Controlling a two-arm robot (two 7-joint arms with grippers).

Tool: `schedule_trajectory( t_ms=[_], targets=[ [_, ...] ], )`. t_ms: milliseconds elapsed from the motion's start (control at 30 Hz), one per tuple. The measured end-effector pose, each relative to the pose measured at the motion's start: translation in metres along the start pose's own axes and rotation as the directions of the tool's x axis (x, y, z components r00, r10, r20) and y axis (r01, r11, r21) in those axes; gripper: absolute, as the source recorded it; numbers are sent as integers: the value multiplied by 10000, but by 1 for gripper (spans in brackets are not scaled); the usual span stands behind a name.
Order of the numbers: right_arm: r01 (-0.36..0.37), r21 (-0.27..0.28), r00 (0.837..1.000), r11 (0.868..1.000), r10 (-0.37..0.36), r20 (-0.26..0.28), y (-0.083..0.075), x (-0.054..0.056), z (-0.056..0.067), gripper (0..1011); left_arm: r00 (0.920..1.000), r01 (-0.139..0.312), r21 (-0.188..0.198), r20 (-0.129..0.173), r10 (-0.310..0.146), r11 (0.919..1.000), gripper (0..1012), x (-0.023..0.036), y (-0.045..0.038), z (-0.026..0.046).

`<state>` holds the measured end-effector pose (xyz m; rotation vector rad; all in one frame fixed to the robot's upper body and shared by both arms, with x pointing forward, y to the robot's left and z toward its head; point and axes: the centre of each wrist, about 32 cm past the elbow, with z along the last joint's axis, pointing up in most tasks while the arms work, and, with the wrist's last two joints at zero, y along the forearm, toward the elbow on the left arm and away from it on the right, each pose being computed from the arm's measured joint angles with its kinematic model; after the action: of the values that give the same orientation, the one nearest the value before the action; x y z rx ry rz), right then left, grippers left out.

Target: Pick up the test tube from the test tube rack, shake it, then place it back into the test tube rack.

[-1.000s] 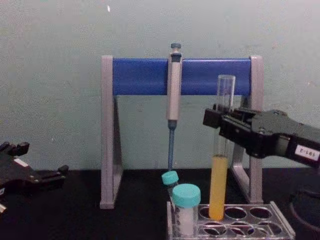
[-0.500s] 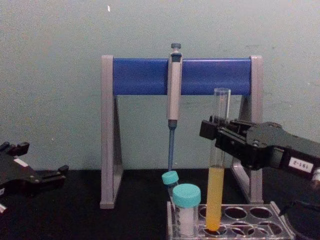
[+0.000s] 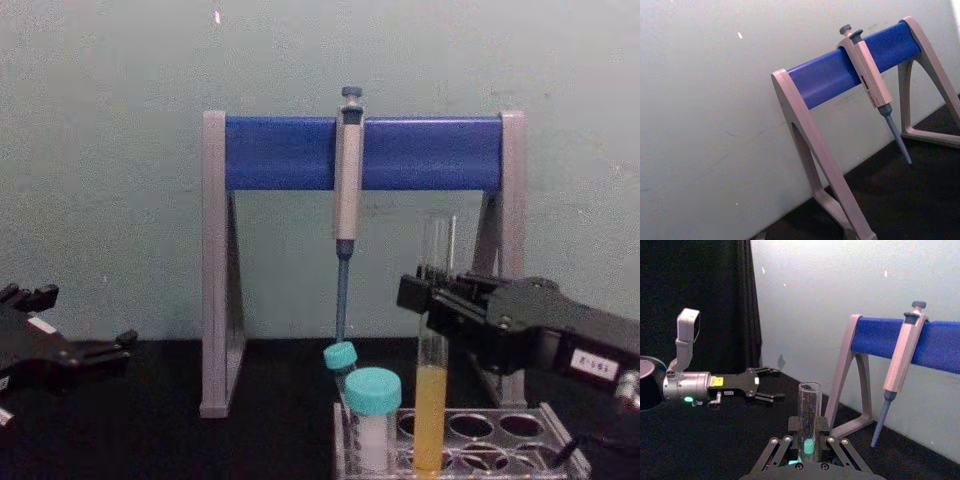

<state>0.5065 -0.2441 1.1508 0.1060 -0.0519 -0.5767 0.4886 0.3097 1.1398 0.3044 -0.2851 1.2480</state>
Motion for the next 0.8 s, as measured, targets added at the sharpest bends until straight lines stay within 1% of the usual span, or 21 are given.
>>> schedule_trajectory(
  t_ms=[200, 800],
  targets=[
    [121, -126, 9999, 9998, -121, -72, 0, -4, -57, 224, 10000, 0, 1, 0, 0, 10000, 1001, 0, 0, 0],
    [273, -427, 9993, 9987, -284, -261, 2, -13, -172, 224, 10000, 1, 1, 0, -1, 10000, 1001, 0, 0, 0]
  ],
)
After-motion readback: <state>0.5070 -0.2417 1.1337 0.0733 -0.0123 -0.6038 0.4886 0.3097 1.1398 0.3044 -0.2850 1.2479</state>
